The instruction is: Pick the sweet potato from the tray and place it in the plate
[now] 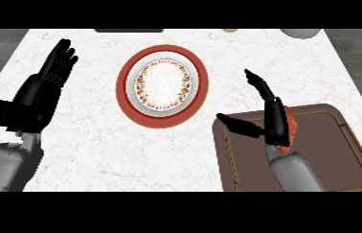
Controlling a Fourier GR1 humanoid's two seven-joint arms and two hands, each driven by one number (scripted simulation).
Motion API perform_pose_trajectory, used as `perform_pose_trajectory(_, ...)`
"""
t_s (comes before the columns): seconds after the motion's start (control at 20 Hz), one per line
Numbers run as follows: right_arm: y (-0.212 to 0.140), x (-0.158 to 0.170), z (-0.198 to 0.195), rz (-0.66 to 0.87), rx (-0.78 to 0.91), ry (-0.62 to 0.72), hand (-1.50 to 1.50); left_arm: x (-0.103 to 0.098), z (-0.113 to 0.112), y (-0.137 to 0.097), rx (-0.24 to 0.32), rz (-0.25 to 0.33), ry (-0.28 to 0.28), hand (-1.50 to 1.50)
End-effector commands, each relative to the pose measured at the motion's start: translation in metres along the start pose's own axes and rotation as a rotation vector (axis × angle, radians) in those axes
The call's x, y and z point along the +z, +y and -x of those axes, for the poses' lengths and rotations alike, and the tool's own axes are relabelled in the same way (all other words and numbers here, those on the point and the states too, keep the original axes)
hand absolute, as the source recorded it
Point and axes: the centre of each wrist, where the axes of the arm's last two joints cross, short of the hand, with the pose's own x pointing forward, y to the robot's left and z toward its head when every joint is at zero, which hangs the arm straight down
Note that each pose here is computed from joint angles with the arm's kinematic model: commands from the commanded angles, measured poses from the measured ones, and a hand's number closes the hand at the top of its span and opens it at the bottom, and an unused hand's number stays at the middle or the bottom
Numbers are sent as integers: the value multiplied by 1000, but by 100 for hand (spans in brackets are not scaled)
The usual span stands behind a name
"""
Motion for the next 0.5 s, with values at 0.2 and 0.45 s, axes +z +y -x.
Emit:
perform_pose_trajectory(0.2,-62,-21,-45,-3,319,65,-150,3,10,12,-13,-19,23,0)
perform_pose_trajectory(0.45,-82,-39,-63,-166,601,308,-150,3,10,-6,-3,-18,25,0)
